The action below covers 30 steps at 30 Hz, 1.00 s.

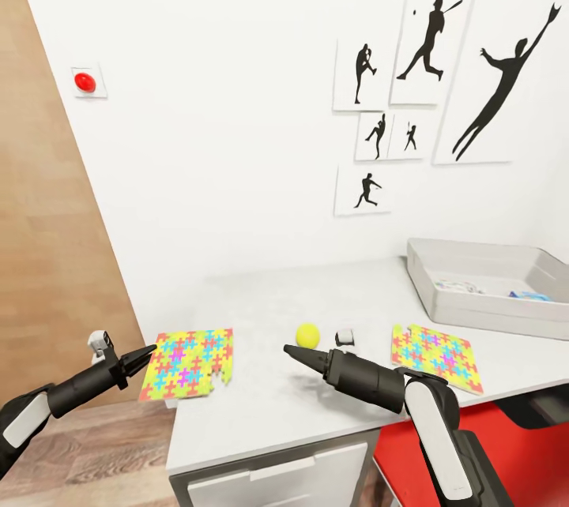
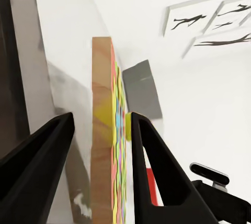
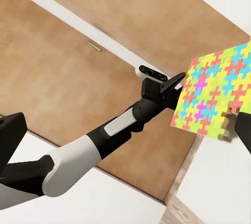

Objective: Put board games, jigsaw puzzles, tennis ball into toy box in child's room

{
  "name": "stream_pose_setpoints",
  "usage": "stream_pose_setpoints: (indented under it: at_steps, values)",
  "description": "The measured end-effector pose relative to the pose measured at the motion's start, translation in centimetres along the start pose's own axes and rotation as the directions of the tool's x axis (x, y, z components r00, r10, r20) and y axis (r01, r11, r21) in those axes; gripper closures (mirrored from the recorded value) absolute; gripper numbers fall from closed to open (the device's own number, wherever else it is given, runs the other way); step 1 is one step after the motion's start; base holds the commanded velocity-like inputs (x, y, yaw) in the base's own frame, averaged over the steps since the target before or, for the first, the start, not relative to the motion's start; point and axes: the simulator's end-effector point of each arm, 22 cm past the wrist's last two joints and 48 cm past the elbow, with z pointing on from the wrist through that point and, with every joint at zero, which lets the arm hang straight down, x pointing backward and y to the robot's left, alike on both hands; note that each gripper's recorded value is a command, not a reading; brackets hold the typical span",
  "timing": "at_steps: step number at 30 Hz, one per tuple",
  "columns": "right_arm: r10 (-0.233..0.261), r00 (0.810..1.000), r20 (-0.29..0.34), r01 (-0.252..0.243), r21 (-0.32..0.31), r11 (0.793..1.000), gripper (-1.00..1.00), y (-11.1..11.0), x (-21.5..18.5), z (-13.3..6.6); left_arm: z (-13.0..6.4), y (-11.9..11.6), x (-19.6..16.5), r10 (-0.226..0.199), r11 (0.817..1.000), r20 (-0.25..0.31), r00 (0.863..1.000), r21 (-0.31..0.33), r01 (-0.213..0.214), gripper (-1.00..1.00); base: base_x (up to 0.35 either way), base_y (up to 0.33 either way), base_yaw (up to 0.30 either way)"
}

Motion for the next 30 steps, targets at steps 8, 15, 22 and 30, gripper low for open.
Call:
stream_pose_setpoints:
  at_steps: [8,15,22,30]
  values:
    - [0.000,1.000,0.000,0.000,0.001,1.000,-1.00,1.1,-0.8,0.1,0.1,-1.3,-0.4,0.000,1.000,0.000,1.000,0.000,0.000,1.00,0.000,0.000,0.000]
    - [0.000,1.000,0.000,0.000,0.002,1.000,-1.00,2.1,-1.5,0.3,0.1,-2.7,-0.8,0.004,1.000,-0.001,1.000,0.002,-0.004,1.00,0.000,0.000,0.000]
    - [-0.002,1.000,0.002,0.002,0.004,1.000,-1.00,3.0,-2.2,0.4,0.1,-4.5,-1.0,-0.030,1.000,-0.031,0.999,0.004,0.030,1.00,0.000,0.000,0.000]
    - [-0.002,1.000,0.001,0.002,0.005,1.000,-1.00,3.8,-2.7,0.5,0.0,-8.8,-2.0,0.026,0.999,-0.096,0.995,0.024,-0.024,1.00,0.000,0.000,0.000]
